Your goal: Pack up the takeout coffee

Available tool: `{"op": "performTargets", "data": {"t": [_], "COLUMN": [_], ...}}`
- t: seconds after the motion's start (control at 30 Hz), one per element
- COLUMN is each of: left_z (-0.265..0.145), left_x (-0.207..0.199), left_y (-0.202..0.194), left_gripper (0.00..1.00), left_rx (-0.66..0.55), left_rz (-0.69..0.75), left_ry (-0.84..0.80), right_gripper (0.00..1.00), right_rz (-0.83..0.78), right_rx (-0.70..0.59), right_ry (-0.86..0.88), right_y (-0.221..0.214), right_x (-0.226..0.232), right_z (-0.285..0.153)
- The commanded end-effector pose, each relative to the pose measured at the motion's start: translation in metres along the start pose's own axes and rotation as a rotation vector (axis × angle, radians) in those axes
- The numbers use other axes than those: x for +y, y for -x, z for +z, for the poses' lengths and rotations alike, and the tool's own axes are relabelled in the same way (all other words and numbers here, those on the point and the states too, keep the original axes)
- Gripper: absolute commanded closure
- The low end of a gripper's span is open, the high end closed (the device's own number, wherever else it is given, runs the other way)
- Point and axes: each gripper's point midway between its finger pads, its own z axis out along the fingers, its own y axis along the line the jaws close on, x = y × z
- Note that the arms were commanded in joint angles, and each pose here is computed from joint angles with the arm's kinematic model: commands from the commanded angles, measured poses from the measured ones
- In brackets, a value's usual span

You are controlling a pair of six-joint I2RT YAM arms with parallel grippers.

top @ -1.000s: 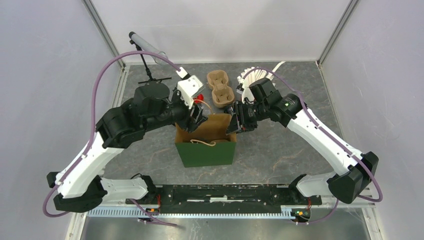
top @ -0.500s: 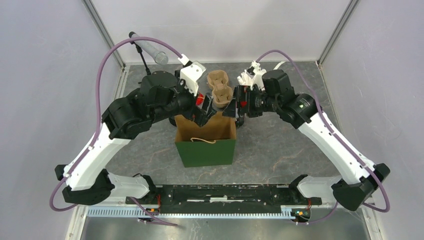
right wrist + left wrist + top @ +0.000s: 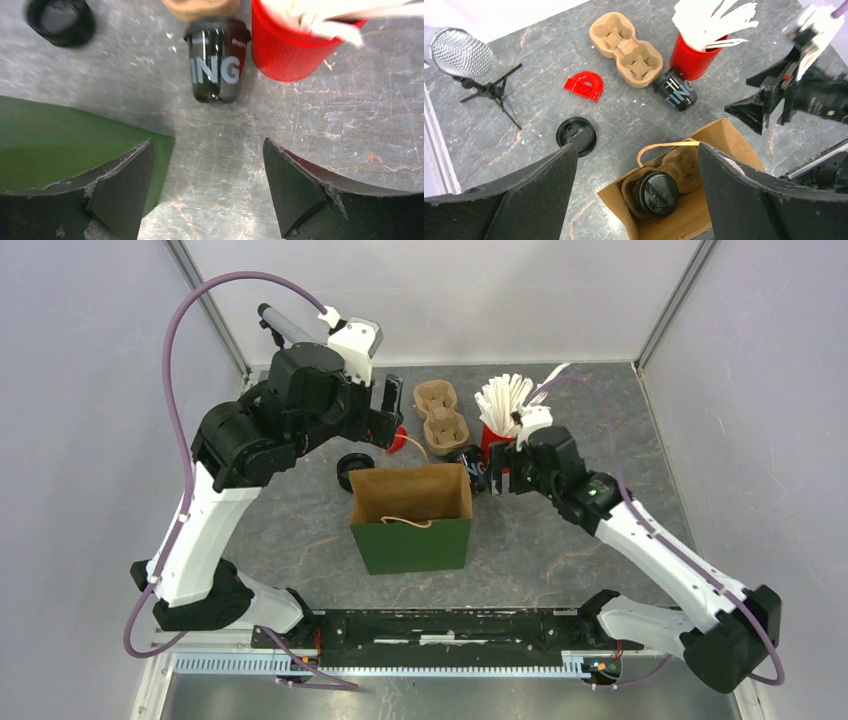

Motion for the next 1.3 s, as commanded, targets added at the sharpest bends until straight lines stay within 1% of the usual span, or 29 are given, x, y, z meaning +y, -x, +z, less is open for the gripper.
{"op": "performTargets", "data": {"t": [0.0,0.1,0.33,0.53,0.73,0.9,0.93,1.0,1.13,1.17,1.27], "left_z": [0.004,0.012,0.012,0.004,-0.004,-0.008,-0.008,-0.01,-0.012,-0.013,-0.014], "left_x": [0.009,0.013,0.027,0.035,0.03,0.029,0.029,0.029,0.025,0.023,0.017], "left_y": [-0.01,-0.021,-0.027,-0.029,-0.031,-0.032,-0.032,-0.031,-0.025,-0.023,-0.013], "left_gripper": [0.06,0.1,0.11,0.12,0.14,0.15,0.15,0.16,0.18,0.18,0.18], "left_rx": [0.066,0.118,0.133,0.127,0.124,0.117,0.116,0.113,0.086,0.079,0.053], "left_rz": [-0.095,-0.153,-0.252,-0.28,-0.3,-0.302,-0.303,-0.308,-0.322,-0.329,-0.349], "left_ry": [0.014,-0.011,-0.045,-0.033,-0.071,-0.076,-0.077,-0.08,-0.1,-0.11,-0.151], "right_gripper": [0.15,0.18,0.15,0.14,0.13,0.15,0.16,0.21,0.37,0.4,0.42], "right_rz": [-0.091,-0.133,-0.2,-0.251,-0.3,-0.317,-0.318,-0.322,-0.322,-0.319,-0.292], "right_rx": [-0.094,-0.085,-0.063,-0.071,-0.048,-0.021,-0.016,-0.011,-0.034,-0.034,-0.031], "right_ry": [0.012,0.01,-0.001,-0.083,-0.17,-0.144,-0.146,-0.146,-0.119,-0.114,-0.082], "right_y": [-0.003,-0.018,-0.043,-0.045,-0.052,-0.057,-0.057,-0.057,-0.049,-0.048,-0.046], "right_x": [-0.001,0.002,0.005,-0.006,-0.021,-0.014,-0.014,-0.014,-0.01,-0.01,-0.006], "right_z": [0.032,0.053,0.098,0.125,0.143,0.159,0.161,0.162,0.146,0.141,0.122]}}
